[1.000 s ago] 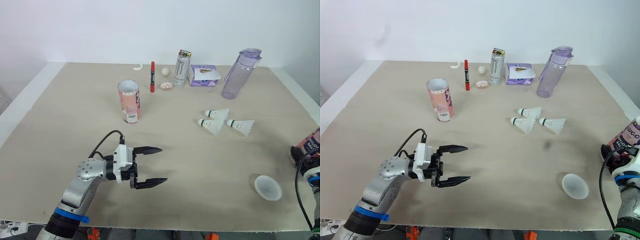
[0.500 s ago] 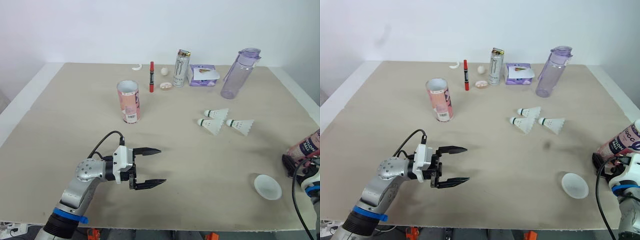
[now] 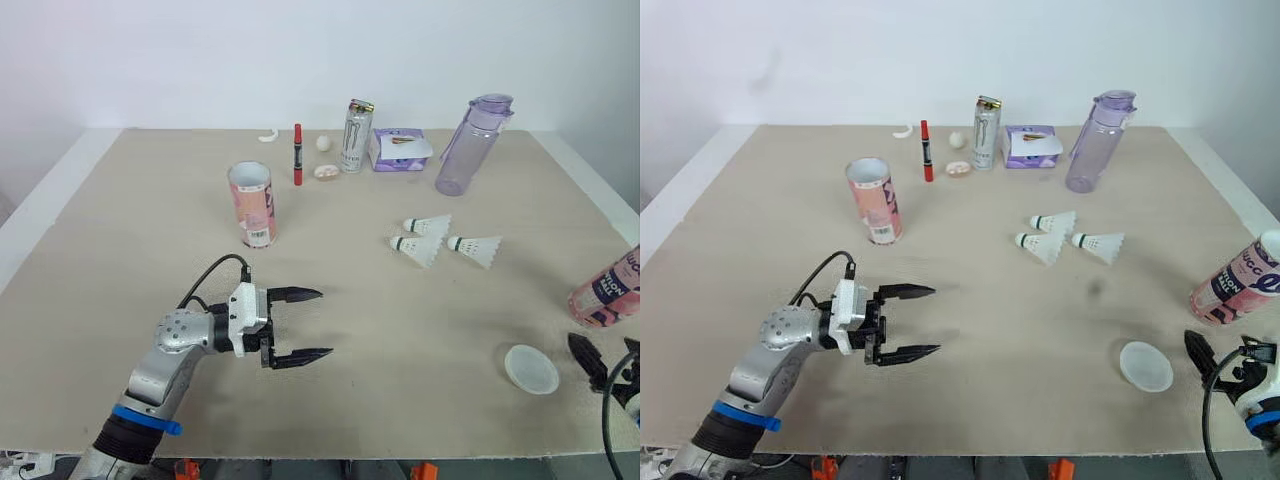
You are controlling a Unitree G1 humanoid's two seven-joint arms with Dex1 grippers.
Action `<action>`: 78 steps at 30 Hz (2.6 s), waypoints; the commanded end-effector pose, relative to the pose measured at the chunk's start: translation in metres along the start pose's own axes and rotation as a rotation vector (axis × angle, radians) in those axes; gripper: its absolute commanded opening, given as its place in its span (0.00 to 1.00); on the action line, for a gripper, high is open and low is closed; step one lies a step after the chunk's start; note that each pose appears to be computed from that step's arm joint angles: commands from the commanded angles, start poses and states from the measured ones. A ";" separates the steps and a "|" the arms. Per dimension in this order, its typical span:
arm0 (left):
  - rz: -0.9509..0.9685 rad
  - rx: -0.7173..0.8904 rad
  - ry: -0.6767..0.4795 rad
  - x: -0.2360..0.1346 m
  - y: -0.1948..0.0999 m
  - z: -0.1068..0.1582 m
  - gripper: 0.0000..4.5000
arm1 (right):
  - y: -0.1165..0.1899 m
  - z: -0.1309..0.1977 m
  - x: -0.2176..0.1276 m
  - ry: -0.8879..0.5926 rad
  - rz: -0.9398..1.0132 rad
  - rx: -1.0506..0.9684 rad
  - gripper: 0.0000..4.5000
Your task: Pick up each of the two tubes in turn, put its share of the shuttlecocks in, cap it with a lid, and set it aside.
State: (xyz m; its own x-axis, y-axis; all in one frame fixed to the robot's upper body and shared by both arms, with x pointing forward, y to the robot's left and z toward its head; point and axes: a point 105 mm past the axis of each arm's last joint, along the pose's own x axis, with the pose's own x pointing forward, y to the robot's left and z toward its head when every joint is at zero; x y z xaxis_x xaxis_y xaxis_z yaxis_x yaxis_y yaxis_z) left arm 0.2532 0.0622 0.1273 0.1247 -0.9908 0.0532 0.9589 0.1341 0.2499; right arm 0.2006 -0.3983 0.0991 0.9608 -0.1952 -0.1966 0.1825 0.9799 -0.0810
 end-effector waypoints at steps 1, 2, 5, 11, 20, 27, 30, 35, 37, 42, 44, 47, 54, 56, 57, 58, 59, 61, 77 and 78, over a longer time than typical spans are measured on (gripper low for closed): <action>0.206 0.005 0.030 -0.019 0.029 0.001 1.00 | 0.090 0.058 -0.011 -0.152 0.556 -0.243 0.99; 0.258 0.012 0.052 -0.026 0.033 -0.001 1.00 | 0.115 0.061 -0.012 -0.167 0.678 -0.273 0.99; 0.394 -0.007 0.133 -0.043 0.041 -0.013 1.00 | 0.170 0.074 -0.009 -0.244 0.896 -0.289 0.99; 0.642 -0.041 0.176 -0.076 0.055 -0.022 1.00 | 0.233 0.085 -0.002 -0.316 1.140 -0.293 0.99; 0.793 -0.108 0.163 -0.094 0.093 -0.029 1.00 | 0.263 0.090 0.021 -0.352 1.255 -0.370 0.99; 0.754 -0.117 0.176 -0.089 0.117 -0.033 1.00 | 0.277 0.096 0.027 -0.376 1.284 -0.378 0.99; 0.756 -0.112 0.190 -0.088 0.128 -0.035 1.00 | 0.280 0.095 0.027 -0.376 1.286 -0.380 0.99; 0.773 -0.091 0.207 -0.087 0.139 -0.038 1.00 | 0.280 0.093 0.026 -0.371 1.278 -0.386 0.99; 0.782 -0.085 0.211 -0.087 0.142 -0.038 1.00 | 0.279 0.093 0.025 -0.370 1.272 -0.388 0.99; 0.787 -0.080 0.212 -0.085 0.150 -0.038 1.00 | 0.279 0.094 0.024 -0.373 1.267 -0.380 0.99; 0.783 -0.078 0.211 -0.084 0.153 -0.038 1.00 | 0.280 0.093 0.023 -0.373 1.269 -0.379 0.99; 0.779 -0.075 0.215 -0.082 0.159 -0.037 1.00 | 0.283 0.094 0.023 -0.376 1.272 -0.376 0.99; 0.764 -0.063 0.237 -0.074 0.173 -0.039 1.00 | 0.285 0.095 0.021 -0.384 1.267 -0.375 0.99; 0.766 -0.064 0.243 -0.070 0.178 -0.039 1.00 | 0.284 0.095 0.021 -0.385 1.261 -0.377 0.99; 0.768 -0.066 0.245 -0.069 0.180 -0.039 1.00 | 0.284 0.095 0.020 -0.384 1.259 -0.378 0.99; 0.767 -0.066 0.249 -0.067 0.182 -0.039 1.00 | 0.284 0.094 0.020 -0.383 1.256 -0.378 0.99; 0.765 -0.060 0.256 -0.065 0.183 -0.039 1.00 | 0.284 0.094 0.020 -0.382 1.256 -0.378 0.99; 0.765 -0.055 0.261 -0.060 0.187 -0.038 1.00 | 0.283 0.093 0.019 -0.379 1.252 -0.381 0.99; 0.800 -0.058 0.242 -0.049 0.200 -0.034 1.00 | 0.279 0.091 0.014 -0.364 1.213 -0.376 0.99; 0.794 -0.061 0.237 -0.048 0.200 -0.034 1.00 | 0.279 0.090 0.014 -0.363 1.212 -0.375 0.99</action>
State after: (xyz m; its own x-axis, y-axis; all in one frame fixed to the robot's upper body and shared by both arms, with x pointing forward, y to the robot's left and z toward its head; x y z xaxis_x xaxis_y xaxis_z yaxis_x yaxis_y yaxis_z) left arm 0.4432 0.1406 0.1204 0.8203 -0.5659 -0.0822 0.5716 0.8074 0.1462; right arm 0.2862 -0.1222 0.1478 0.4792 0.8723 -0.0974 -0.8567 0.4407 -0.2682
